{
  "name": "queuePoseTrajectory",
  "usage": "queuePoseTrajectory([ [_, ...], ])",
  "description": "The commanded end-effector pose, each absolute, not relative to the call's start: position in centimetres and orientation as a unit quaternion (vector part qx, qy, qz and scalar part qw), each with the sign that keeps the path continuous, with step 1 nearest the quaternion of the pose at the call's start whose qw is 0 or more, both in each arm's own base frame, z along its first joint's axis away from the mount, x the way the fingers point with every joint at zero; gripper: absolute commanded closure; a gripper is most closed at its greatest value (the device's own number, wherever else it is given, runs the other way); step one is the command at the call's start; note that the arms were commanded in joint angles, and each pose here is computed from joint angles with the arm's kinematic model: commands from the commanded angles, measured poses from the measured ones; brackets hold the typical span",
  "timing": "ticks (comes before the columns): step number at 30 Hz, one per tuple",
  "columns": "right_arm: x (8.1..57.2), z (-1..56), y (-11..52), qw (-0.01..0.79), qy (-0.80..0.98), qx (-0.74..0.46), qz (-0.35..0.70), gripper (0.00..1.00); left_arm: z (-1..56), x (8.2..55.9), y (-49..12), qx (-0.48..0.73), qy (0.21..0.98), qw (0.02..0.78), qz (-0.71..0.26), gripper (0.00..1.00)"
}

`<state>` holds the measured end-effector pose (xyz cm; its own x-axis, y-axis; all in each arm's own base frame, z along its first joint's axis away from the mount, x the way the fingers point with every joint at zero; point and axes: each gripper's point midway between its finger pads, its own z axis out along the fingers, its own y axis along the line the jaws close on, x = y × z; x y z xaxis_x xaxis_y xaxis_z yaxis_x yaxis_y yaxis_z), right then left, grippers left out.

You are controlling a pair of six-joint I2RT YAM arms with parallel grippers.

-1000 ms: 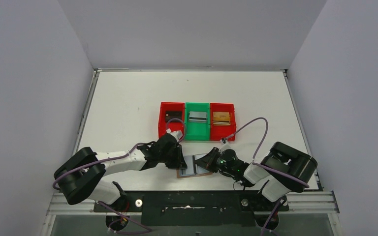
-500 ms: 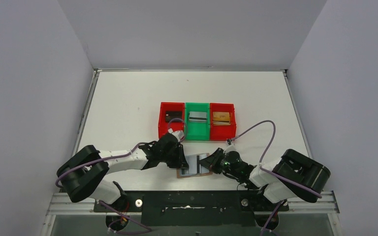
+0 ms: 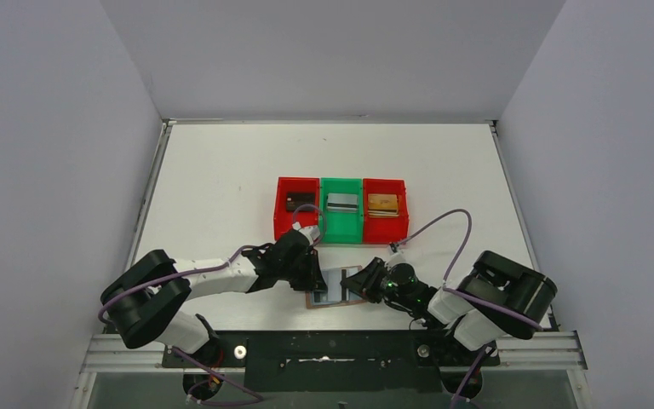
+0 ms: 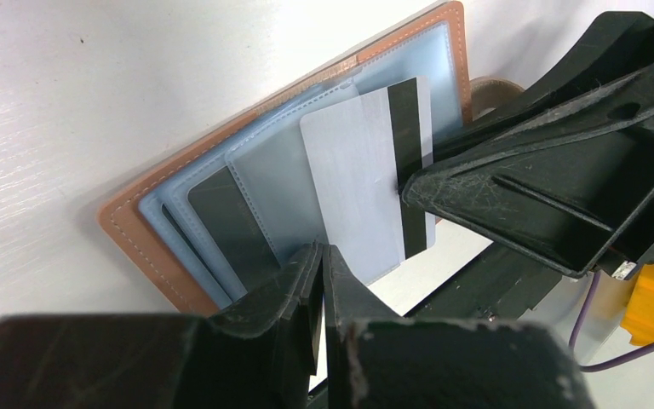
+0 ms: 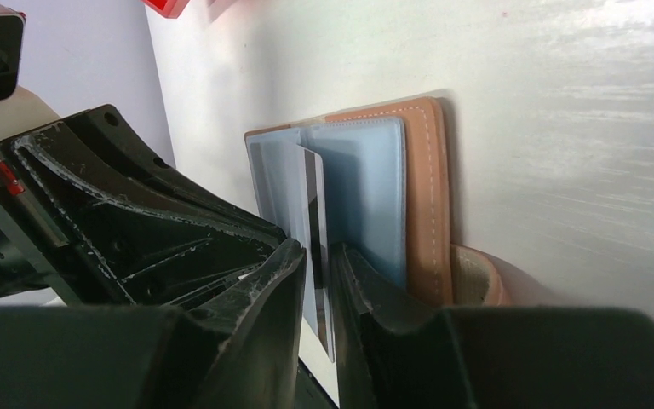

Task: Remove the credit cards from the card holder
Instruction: Remove the credit card from the card holder.

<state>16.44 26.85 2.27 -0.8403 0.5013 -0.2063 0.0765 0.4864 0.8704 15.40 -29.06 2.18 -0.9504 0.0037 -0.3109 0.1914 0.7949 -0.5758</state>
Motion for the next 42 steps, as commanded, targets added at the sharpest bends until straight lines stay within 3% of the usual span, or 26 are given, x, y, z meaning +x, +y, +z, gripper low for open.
queuePoseTrajectory([
  [1,16.5,3.7,27.3,0.235,0.817,0.165,0.501,0.76,-1.3,13.9,-25.3,0.050,0.963,0.123,-0.235,0.94],
  [3,16.5,3.7,27.3,0.235,0.820,0.162,0.495,0.72,-1.2,13.9,-25.3,0.051,0.963,0.123,-0.234,0.94],
  [7,16.6,3.8,27.7,0.236,0.825,0.153,0.491,0.83,-1.3,13.8,-25.3,0.052,0.963,0.121,-0.236,0.94],
  [12,16.3,3.8,27.6,0.233,0.819,0.163,0.498,0.86,-1.1,14.0,-25.1,0.051,0.964,0.126,-0.229,0.95],
  [19,16.5,3.9,26.7,0.244,0.814,0.183,0.494,0.99,-0.8,14.1,-25.4,0.046,0.962,0.129,-0.238,0.95],
  [26,17.2,4.1,24.5,0.278,0.826,0.206,0.444,1.00,0.5,14.7,-26.4,0.045,0.954,0.139,-0.260,0.93],
  [34,17.5,6.0,21.8,0.325,0.817,0.221,0.421,1.00,3.3,15.5,-27.4,0.044,0.943,0.166,-0.285,0.68],
  [42,17.7,6.8,21.5,0.341,0.807,0.219,0.429,1.00,7.0,17.0,-27.6,0.039,0.930,0.211,-0.298,0.56],
])
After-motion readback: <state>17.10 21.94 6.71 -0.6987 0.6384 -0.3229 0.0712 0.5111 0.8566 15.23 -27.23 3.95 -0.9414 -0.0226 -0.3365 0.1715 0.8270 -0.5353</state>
